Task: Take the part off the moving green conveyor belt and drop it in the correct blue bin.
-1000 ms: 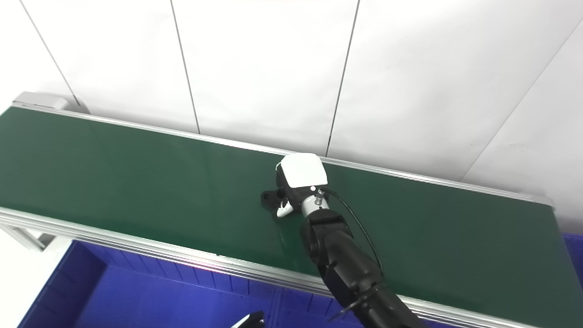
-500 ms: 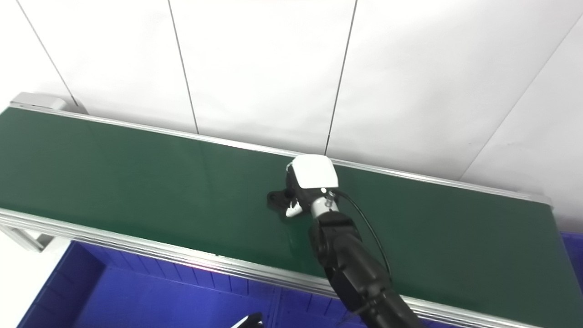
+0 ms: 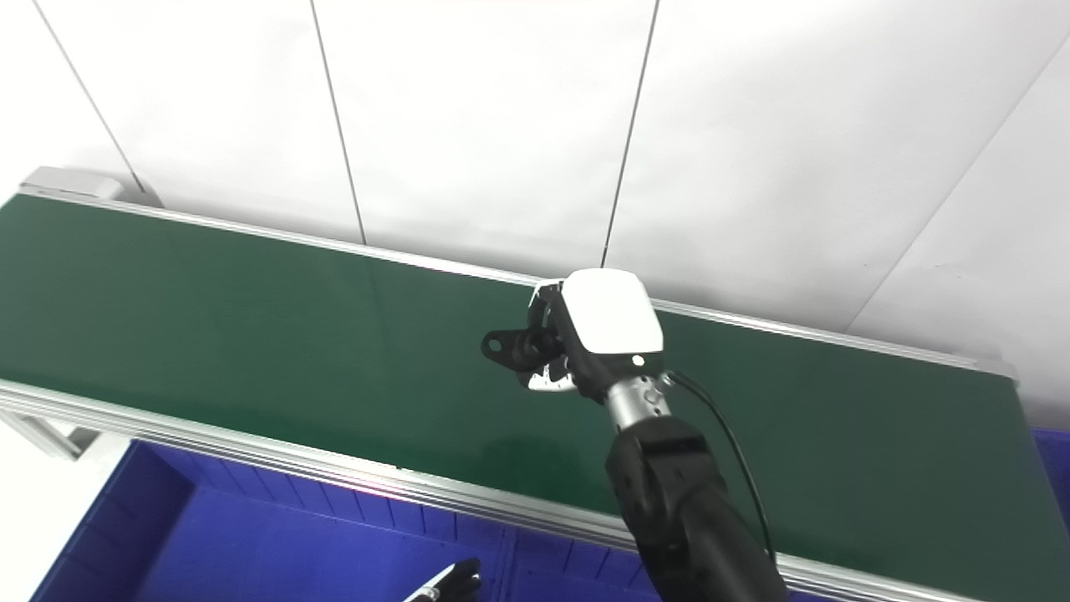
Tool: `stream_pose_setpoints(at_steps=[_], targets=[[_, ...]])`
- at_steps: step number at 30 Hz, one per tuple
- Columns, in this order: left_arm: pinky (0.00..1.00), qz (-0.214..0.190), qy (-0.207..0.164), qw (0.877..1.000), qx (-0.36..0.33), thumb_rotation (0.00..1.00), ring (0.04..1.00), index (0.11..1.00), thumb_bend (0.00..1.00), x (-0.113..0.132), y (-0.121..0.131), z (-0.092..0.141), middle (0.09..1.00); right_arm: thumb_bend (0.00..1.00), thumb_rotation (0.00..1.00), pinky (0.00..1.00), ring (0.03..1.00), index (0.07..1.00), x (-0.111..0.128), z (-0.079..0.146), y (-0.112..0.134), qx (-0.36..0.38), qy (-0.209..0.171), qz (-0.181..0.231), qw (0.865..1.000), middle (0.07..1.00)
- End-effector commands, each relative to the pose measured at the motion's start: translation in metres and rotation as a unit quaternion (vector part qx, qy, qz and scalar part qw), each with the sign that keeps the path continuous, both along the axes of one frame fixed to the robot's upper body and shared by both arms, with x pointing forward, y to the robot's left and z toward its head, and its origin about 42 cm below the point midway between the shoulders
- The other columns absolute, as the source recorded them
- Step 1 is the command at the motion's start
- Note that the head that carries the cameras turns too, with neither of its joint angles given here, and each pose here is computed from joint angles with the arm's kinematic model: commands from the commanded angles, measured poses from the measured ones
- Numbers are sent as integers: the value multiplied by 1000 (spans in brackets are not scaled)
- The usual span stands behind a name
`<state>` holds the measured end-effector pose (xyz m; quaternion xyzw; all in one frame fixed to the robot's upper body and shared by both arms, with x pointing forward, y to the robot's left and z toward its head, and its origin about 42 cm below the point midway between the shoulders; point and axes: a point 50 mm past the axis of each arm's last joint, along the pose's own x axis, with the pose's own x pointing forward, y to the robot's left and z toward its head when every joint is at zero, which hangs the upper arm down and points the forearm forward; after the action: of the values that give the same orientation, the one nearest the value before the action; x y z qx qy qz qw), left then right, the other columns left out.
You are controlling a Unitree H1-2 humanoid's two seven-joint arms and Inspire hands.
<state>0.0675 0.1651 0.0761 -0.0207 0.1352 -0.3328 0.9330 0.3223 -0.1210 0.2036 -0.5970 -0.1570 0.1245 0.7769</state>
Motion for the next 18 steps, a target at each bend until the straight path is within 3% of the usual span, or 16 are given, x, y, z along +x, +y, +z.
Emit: stream_pose_setpoints(at_steps=[1,7,14,18], targets=[[1000,1,-26,1000,-7,586,1000,1000,846,4,2,7,1000,523,0,151,215,487,-6,19,-1,11,-26,-7,1000,471],[1000,3,-35,999,6,602,1000,1000,846,6,7,10,1000,524,0,162,225,486,-39,35,-10,8,-45,-6,999,471],[1000,6,-45,999,14,619,1000,1000,840,6,18,20,1000,527,0,132,198,485,-105,20,-29,-15,40,-33,999,470],[1000,6,-40,999,11,636,1000,1000,862,7,22,27,1000,525,0,140,208,486,-150,-9,-39,-19,122,-59,991,471]])
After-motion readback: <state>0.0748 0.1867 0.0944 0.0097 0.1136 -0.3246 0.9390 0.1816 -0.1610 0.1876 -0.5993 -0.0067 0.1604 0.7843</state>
